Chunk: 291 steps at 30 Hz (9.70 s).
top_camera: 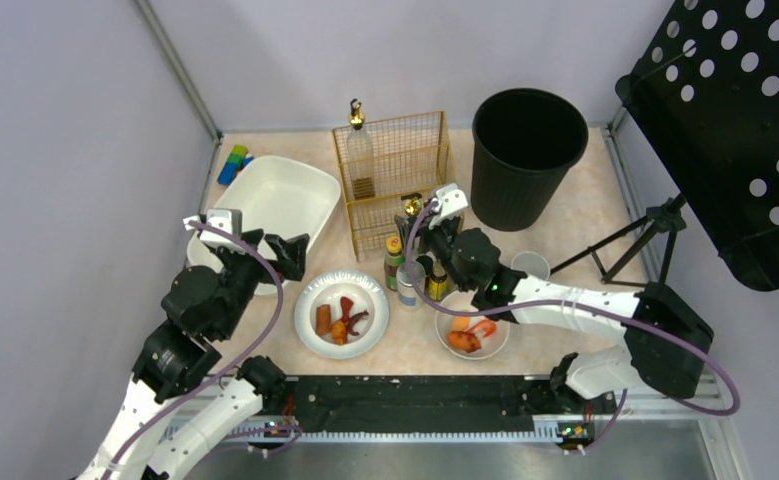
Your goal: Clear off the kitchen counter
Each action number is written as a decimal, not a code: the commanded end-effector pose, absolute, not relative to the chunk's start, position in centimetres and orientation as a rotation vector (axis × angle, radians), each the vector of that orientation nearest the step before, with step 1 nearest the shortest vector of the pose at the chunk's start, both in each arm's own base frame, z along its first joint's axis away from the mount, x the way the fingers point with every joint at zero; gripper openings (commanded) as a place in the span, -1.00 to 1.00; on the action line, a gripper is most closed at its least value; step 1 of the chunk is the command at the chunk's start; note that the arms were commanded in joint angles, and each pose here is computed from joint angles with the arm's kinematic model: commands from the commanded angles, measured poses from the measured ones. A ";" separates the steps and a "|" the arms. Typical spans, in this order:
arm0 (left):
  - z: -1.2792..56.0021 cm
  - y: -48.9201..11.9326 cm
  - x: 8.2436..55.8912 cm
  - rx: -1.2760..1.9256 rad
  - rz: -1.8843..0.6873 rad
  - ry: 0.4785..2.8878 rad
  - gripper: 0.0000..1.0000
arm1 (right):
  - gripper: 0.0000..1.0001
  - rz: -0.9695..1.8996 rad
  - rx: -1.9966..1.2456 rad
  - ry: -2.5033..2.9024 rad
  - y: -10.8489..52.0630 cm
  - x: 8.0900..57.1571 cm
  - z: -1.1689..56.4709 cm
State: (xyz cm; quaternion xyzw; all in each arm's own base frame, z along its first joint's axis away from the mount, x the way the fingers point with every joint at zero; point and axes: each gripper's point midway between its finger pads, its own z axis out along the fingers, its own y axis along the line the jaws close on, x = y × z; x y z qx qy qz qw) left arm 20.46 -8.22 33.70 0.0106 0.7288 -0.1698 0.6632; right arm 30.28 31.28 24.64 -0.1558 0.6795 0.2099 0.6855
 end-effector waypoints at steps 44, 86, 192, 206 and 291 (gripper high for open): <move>33.7 -8.4 21.2 0.032 -0.363 1.646 0.96 | -1.00 0.362 -0.229 1.157 28.6 30.7 43.2; 33.7 -8.6 21.0 0.039 -0.378 1.646 0.96 | -1.00 0.225 0.097 1.027 30.4 46.4 54.3; 32.8 -8.5 21.7 0.036 -0.339 1.677 0.96 | 0.60 0.413 -0.208 1.493 28.3 33.9 38.7; 32.3 -8.8 21.9 0.046 -0.334 1.697 0.96 | 0.81 0.645 -0.488 1.805 32.0 28.7 29.2; 32.2 -9.2 21.9 0.066 -0.346 1.712 0.95 | -1.00 0.427 -0.510 1.565 33.5 28.7 43.7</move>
